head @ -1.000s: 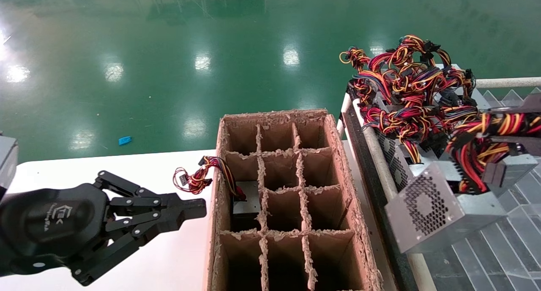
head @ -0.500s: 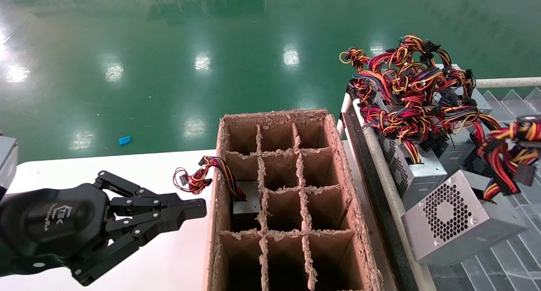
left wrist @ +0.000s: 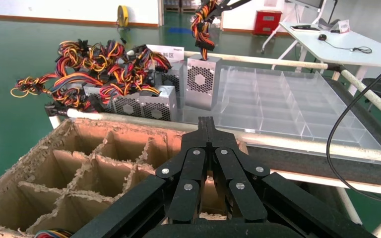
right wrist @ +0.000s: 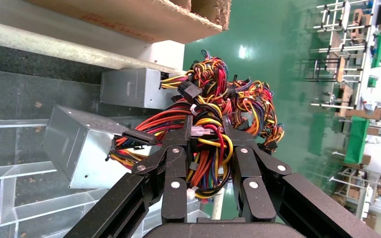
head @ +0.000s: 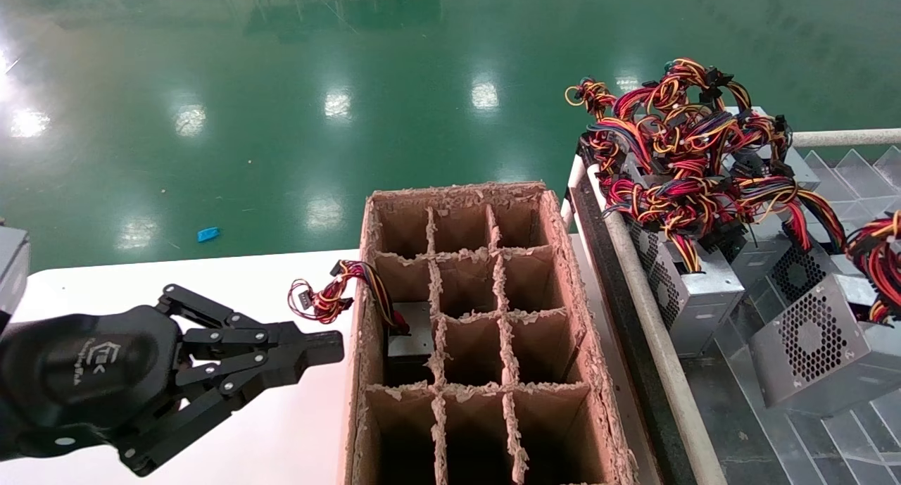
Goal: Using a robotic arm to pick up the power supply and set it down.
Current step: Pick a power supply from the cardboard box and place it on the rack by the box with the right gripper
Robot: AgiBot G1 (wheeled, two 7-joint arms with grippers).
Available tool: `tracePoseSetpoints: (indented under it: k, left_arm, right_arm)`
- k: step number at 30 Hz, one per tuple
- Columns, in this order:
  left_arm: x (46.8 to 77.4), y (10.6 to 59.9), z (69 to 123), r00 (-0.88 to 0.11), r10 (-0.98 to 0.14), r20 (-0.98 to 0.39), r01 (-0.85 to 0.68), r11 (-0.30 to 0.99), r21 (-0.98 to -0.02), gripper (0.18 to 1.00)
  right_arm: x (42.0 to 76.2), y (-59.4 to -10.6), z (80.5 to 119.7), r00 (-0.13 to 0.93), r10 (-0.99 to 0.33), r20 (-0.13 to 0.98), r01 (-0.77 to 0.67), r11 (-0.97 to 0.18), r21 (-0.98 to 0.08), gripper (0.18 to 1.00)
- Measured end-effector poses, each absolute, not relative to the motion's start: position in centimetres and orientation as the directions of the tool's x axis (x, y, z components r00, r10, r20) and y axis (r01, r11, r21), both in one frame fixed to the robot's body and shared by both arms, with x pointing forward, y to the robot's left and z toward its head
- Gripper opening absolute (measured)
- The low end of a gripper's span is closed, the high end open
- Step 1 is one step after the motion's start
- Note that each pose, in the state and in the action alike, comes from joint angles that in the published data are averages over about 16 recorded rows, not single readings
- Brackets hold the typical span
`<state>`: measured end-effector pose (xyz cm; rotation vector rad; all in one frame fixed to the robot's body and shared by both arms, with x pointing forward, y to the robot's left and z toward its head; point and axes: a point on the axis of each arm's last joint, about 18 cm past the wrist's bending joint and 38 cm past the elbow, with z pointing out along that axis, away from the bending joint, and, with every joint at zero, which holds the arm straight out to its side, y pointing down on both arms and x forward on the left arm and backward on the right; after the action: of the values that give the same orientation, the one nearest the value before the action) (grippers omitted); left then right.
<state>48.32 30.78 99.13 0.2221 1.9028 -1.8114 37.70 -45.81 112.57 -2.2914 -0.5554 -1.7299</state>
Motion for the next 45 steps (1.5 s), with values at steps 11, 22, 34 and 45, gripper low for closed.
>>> tracePoseSetpoints:
  k: [11,22,34,45]
  left_arm:
    - [48.3,30.8,99.1,-0.862,-0.218,-0.458,0.446,0.102,-0.889,0.191]
    - [48.3,30.8,99.1,-0.862,-0.218,-0.458,0.446,0.102,-0.889,0.191]
    - [48.3,30.8,99.1,-0.862,-0.218,-0.458,0.446,0.102,-0.889,0.191]
    - [48.3,30.8,99.1,-0.862,-0.218,-0.458,0.446,0.102,-0.889,0.191]
  right_arm:
    - [38.7,-44.6,112.1,0.276,0.186,0.943,0.453,-0.89,0.043,0.291]
    - [40.5,-43.6,111.6,0.317,0.197,0.928,0.463,-0.886,0.03,0.291]
    - [43.5,-42.0,111.2,0.327,0.202,0.923,0.476,-0.879,0.024,0.291]
    - [46.2,-40.8,110.5,0.314,0.19,0.93,0.488,-0.873,0.013,0.291]
